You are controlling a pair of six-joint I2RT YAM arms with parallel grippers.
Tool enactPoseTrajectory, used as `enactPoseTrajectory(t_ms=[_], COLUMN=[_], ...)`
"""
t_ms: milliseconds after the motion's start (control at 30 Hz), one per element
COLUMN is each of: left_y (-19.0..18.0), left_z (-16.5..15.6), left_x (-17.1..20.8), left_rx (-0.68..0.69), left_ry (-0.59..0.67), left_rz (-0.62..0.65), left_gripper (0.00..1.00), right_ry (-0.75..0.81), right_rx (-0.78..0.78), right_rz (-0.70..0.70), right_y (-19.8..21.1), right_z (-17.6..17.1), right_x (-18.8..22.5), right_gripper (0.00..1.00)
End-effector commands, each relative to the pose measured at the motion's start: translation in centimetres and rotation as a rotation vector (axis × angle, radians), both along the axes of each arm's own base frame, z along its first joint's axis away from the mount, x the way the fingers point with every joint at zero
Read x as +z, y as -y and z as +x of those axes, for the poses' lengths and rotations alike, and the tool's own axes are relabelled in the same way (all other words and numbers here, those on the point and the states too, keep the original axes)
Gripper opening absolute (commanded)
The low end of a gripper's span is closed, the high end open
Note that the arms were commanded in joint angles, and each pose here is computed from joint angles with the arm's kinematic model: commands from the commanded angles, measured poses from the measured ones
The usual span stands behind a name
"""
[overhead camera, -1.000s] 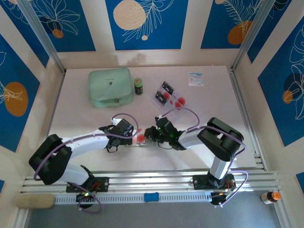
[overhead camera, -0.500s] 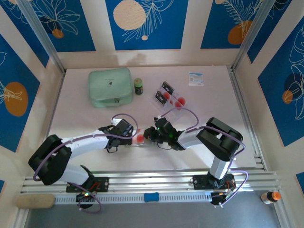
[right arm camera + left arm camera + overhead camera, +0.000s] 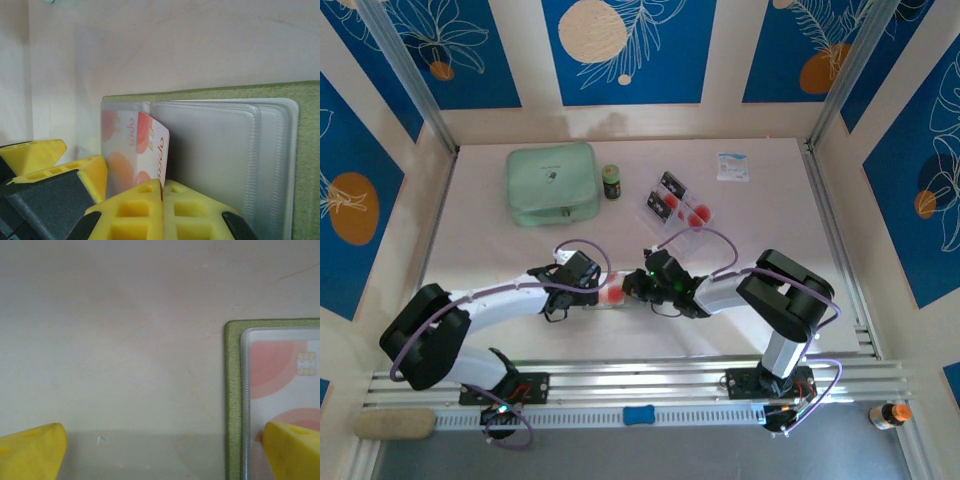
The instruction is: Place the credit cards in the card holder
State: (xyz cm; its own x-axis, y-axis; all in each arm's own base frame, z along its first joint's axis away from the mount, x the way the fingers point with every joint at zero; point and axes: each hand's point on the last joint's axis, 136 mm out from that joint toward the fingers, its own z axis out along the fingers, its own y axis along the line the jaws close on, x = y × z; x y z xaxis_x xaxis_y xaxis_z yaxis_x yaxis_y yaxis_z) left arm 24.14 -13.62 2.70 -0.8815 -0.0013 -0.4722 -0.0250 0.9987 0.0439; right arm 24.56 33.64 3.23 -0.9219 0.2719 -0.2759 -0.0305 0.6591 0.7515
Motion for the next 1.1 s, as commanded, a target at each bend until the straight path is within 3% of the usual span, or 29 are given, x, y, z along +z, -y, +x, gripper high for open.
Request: enactPoseTrajectory(t_ms=[0, 600, 633, 767, 867, 1067], left_y=[-1.4, -1.3, -1.3, -1.1, -1.0, -1.8], left_z=[-0.7, -0.6, -0.6, -0.1, 0.4, 1.4], left_x=[-0.6, -0.4, -0.3, 0.4, 1.4, 2.8], left_rx=[0.027, 0.029, 0.028, 0.04, 0.054, 0.1], left_ry=[-0.026, -0.021, -0.019, -0.002, 0.02, 0.051], left_rz=[0.033, 0.028, 0.026, 0.005, -0.024, -0.078], left_gripper=[1.0, 1.0, 1.0, 1.0, 1.0, 1.0], right_ry=[-0.055, -0.133, -0.138, -0.139, -0.12, -0.055], right_rx=[0.006, 0.065, 0.075, 0.129, 0.165, 0.241], right_rz=[-0.088, -0.088, -0.089, -0.088, -0.099, -0.153], right_y=[1.1, -0.5, -0.6, -0.5, 0.1, 1.2], right_z=[-1.2, -1.5, -1.5, -1.3, -0.9, 0.2], right_x=[-1.8, -3.1, -3.1, -2.2, -0.7, 2.5], right_gripper=[0.0, 0.0, 0.03, 0.3, 0.36, 0.36])
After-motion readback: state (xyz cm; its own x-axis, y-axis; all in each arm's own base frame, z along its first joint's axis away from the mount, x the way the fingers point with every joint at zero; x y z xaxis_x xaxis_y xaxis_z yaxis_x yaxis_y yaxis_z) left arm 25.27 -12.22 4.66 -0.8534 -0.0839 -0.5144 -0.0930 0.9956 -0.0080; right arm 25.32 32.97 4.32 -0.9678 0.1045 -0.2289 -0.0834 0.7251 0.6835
